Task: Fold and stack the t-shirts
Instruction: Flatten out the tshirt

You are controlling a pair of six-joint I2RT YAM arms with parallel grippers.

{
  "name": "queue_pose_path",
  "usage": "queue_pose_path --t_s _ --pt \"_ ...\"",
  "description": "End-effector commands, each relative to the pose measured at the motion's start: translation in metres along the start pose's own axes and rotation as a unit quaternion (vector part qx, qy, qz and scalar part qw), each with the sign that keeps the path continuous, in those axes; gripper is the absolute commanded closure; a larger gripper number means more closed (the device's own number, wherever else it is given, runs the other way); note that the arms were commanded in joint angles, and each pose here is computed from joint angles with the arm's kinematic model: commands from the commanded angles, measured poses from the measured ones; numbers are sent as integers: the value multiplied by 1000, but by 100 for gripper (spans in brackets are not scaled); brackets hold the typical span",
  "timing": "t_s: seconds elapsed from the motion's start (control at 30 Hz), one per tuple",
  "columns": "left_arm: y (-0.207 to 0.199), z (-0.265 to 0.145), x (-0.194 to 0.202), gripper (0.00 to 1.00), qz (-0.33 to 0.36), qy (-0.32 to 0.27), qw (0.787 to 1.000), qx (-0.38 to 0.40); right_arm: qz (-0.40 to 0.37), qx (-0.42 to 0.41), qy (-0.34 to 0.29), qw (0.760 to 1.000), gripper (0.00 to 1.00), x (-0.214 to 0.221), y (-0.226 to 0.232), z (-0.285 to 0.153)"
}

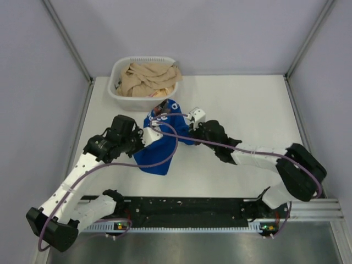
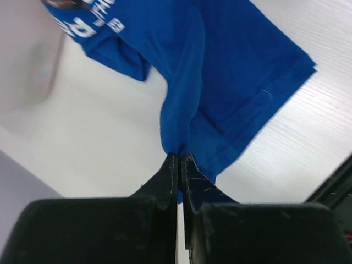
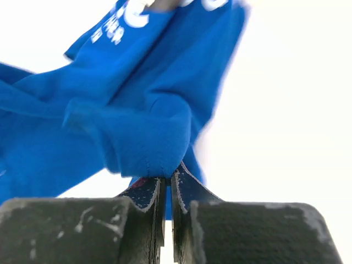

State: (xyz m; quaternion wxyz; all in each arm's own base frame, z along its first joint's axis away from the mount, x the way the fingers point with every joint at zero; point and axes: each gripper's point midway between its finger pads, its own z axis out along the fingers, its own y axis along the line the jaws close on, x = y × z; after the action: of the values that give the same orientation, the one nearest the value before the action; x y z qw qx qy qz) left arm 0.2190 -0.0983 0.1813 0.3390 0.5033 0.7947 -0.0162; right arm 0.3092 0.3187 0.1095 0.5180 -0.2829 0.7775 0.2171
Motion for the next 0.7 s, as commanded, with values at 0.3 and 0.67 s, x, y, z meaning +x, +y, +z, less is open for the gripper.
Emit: queue_pose_path --t_s 0.3,0.67 --pt "167 -187 -112 100 -66 -145 929 -334 -74 325 -239 912 100 -261 -165 -271" --pt "159 -262 -138 100 -47 -225 903 -364 -137 328 -319 879 100 -353 -129 -411"
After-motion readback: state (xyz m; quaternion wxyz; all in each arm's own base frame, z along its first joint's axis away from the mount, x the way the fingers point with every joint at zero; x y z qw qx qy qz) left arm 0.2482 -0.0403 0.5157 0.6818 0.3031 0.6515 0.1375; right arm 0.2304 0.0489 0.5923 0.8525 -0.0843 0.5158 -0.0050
